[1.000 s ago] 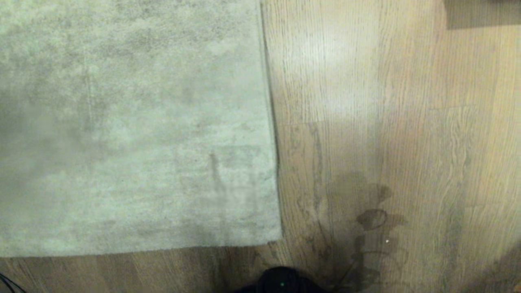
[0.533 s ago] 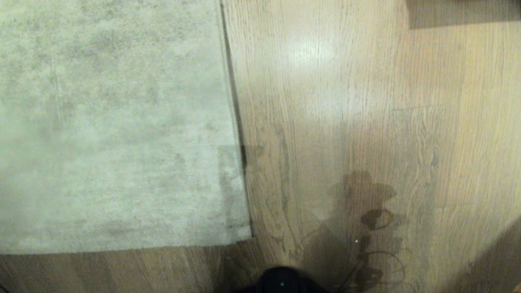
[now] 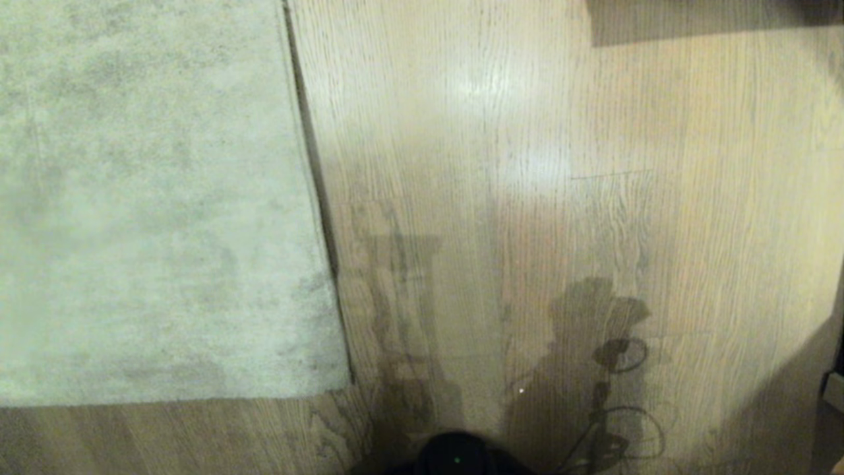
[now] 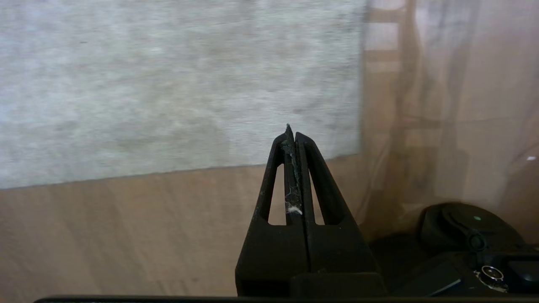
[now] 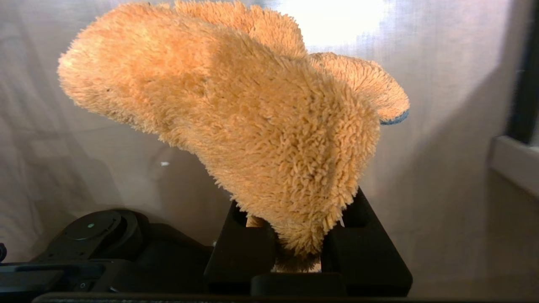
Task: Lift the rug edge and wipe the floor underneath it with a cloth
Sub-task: Put down the rag
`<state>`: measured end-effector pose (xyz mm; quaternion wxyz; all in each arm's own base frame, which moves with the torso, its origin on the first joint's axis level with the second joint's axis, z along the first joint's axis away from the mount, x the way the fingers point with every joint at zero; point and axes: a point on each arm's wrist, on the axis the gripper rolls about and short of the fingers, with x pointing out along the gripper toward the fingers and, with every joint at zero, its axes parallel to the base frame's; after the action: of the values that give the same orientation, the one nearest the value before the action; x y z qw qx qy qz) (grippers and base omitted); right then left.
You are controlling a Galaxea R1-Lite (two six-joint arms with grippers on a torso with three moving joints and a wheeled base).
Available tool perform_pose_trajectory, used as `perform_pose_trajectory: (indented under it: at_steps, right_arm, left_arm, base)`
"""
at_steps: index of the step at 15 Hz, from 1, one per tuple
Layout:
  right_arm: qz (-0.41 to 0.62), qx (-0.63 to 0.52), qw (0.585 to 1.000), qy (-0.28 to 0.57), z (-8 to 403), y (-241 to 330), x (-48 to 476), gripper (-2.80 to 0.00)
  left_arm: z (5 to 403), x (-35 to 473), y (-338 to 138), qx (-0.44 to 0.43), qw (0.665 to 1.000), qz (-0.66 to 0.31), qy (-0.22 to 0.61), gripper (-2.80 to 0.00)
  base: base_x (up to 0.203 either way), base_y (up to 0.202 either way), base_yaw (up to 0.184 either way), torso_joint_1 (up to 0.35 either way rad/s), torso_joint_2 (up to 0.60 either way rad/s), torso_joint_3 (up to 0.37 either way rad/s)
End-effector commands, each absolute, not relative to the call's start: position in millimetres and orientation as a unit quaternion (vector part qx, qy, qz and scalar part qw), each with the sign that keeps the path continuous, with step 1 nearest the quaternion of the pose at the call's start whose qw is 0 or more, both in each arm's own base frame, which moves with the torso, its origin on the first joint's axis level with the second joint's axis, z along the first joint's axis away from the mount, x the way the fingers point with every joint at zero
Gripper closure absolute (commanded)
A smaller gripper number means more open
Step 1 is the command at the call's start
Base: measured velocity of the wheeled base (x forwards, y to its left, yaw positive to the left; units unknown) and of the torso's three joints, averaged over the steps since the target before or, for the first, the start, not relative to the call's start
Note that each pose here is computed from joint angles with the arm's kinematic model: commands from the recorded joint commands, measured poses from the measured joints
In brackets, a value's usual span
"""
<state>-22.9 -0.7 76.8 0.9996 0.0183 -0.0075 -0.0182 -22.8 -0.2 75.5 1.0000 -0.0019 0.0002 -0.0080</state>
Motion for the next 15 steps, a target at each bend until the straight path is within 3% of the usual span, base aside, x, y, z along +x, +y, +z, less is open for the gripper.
perform_pose_trajectory:
  at_steps: [1, 3, 15]
  right_arm:
    - [-0.018, 0.019, 1.0, -0.007, 76.9, -0.7, -22.8, 0.0]
    - [-0.018, 0.019, 1.0, -0.007, 76.9, -0.7, -22.8, 0.0]
    - [-0.018, 0.018, 1.0, -0.007, 76.7, -0.7, -22.8, 0.0]
  left_arm:
    - [75.5, -22.8, -0.2, -0.002, 1.0, -0.008, 0.0, 0.0]
    - [75.5, -22.8, -0.2, -0.002, 1.0, -0.008, 0.0, 0.0]
    - [75.5, -22.8, -0.2, -0.002, 1.0, -0.008, 0.0, 0.0]
  base:
    - [0.0, -0.191, 0.003, 0.002, 0.0, 0.0]
    - [0.0, -0.135, 0.0, 0.002, 0.0, 0.005]
    - [0.0, 0.0, 0.0, 0.0, 0.0, 0.0]
